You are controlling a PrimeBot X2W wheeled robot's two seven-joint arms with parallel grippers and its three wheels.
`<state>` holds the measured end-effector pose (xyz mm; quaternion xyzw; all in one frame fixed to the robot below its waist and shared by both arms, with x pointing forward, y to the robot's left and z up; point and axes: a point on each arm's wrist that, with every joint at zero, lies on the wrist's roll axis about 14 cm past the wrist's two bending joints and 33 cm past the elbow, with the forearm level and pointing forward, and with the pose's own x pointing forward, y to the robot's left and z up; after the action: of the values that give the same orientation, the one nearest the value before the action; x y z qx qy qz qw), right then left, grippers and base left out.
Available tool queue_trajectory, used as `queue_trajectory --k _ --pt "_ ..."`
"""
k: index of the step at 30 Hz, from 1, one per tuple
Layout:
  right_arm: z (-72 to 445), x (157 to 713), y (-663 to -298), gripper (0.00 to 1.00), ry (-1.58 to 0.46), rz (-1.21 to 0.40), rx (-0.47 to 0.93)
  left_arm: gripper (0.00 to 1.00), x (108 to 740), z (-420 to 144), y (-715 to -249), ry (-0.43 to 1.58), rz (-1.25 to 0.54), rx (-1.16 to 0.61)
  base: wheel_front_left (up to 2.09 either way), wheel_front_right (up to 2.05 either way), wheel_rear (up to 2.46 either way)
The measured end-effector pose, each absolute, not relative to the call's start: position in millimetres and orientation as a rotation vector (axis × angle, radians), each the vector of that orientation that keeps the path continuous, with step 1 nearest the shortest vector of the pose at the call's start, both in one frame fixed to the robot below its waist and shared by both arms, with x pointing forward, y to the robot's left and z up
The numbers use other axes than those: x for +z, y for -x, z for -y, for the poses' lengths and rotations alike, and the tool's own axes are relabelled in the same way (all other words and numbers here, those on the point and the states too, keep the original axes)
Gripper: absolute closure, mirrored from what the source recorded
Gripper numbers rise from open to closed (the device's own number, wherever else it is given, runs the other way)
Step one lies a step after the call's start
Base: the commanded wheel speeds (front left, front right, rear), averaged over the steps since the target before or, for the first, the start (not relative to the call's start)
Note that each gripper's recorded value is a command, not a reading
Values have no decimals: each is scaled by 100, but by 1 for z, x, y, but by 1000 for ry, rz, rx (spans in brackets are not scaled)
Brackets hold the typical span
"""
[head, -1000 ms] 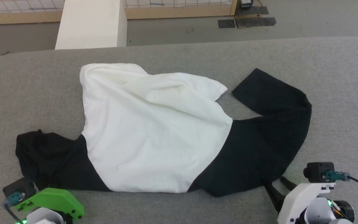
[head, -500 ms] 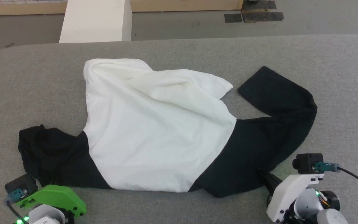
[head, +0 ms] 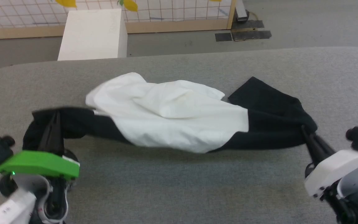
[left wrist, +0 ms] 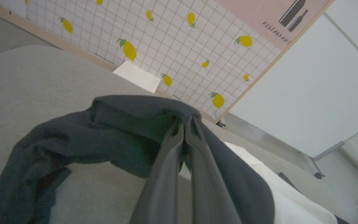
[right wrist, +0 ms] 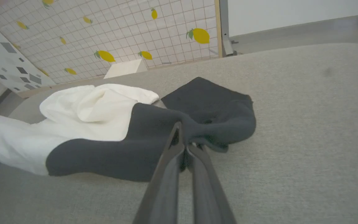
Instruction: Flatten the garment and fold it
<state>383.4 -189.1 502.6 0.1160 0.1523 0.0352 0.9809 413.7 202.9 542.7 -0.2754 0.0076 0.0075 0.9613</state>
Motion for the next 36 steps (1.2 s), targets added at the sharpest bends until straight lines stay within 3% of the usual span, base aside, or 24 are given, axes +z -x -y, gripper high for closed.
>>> queue_trajectory --k 8,13,25,36 --pt "212 608 -405 100 19 -135 68 100 662 -150 -435 522 165 -327 0 0 0" --pt "219 664 -441 100 137 -55 73 100 712 -138 -461 485 234 -408 0 0 0" --pt "222 723 -573 100 247 34 45 100 745 -162 -590 561 278 -285 0 0 0" --pt "220 772 -656 100 291 397 -41 100 739 -193 -679 695 476 -137 0 0 0"
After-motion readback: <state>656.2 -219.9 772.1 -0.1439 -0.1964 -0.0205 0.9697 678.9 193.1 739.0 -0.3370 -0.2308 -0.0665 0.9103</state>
